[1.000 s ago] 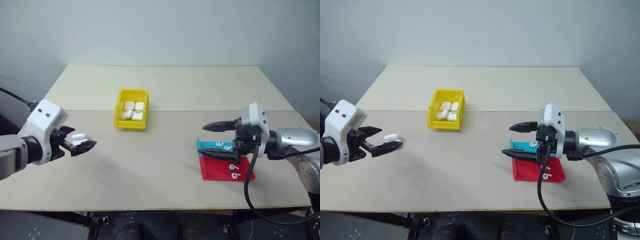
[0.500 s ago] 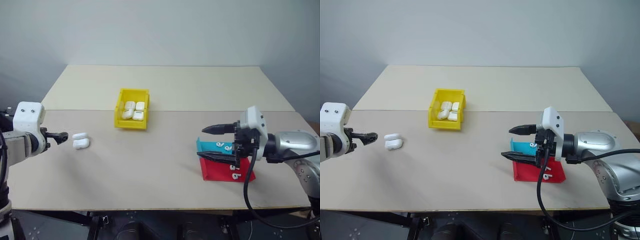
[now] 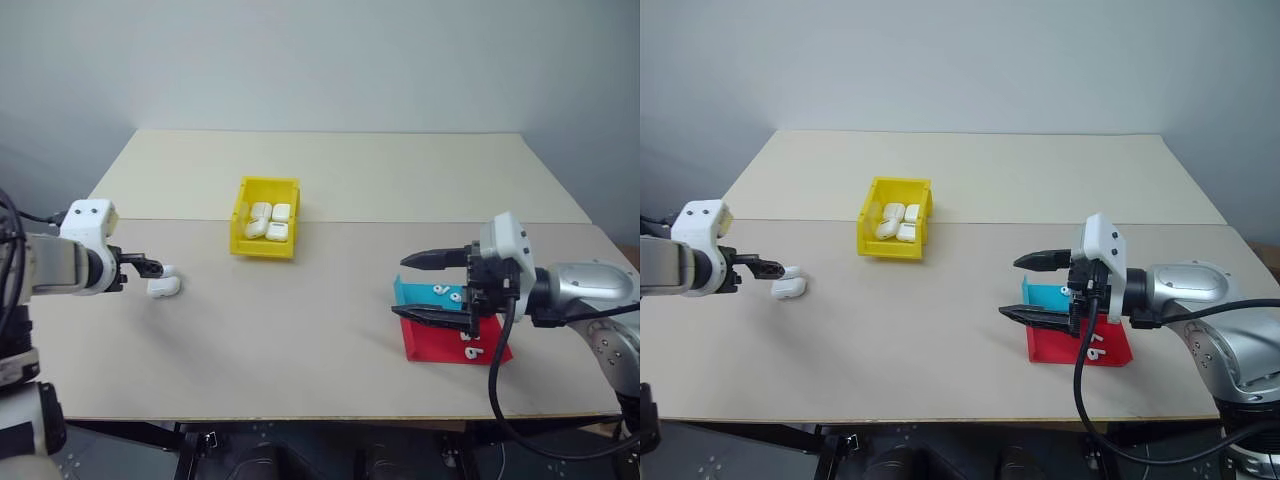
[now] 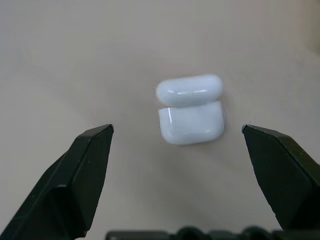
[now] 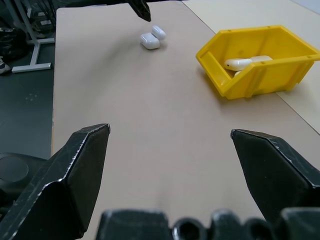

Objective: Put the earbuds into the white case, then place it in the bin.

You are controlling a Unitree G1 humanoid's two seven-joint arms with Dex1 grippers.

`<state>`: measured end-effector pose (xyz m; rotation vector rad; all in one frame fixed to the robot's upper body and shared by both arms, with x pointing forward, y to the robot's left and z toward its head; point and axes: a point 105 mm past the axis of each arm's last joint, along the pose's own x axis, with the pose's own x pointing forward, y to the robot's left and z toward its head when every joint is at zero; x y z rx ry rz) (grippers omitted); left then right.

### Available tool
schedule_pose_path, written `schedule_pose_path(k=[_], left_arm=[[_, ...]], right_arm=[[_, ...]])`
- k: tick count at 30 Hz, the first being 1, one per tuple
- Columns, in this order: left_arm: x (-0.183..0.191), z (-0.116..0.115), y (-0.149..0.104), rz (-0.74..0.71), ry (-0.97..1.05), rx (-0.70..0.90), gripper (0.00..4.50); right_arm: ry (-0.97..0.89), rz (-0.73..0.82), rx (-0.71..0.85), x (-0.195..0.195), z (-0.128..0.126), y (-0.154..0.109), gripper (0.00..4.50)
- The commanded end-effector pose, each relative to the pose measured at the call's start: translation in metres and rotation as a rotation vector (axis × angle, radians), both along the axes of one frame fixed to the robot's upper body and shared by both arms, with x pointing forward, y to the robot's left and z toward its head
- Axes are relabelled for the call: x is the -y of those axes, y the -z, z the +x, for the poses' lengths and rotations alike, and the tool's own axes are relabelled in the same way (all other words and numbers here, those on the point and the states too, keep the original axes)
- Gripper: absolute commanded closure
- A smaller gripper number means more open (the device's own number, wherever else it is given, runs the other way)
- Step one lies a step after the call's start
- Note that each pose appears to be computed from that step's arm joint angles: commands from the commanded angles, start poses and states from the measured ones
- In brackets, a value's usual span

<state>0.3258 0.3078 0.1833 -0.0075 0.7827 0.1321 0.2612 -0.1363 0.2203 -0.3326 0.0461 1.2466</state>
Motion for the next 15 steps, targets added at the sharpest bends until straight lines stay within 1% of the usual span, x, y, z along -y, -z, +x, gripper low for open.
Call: schedule_pose_path(k=[1, 5, 10, 11, 13, 15], left_arm=[[0.001, 0.004, -0.001, 0.044, -0.022, -0.024, 0.00], [0.005, 0.010, 0.004, 0.056, -0.040, -0.044, 0.00], [0.010, 0.008, 0.010, 0.102, -0.027, -0.022, 0.00], [0.011, 0.005, 0.009, 0.107, -0.011, -0.009, 0.00], [0.013, -0.001, -0.003, 0.077, 0.045, 0.038, 0.00], [0.013, -0.006, -0.015, 0.068, 0.079, 0.081, 0.40]], right_arm=[[-0.019, 0.013, 0.024, -0.002, -0.002, -0.008, 0.02], [-0.017, 0.012, 0.026, -0.002, -0.001, -0.008, 0.02], [-0.007, 0.010, 0.031, 0.000, -0.003, -0.010, 0.02], [-0.004, 0.010, 0.033, 0.000, -0.003, -0.010, 0.02], [0.000, 0.009, 0.032, 0.002, -0.006, -0.011, 0.02], [0.004, 0.007, 0.032, 0.004, -0.007, -0.011, 0.00]])
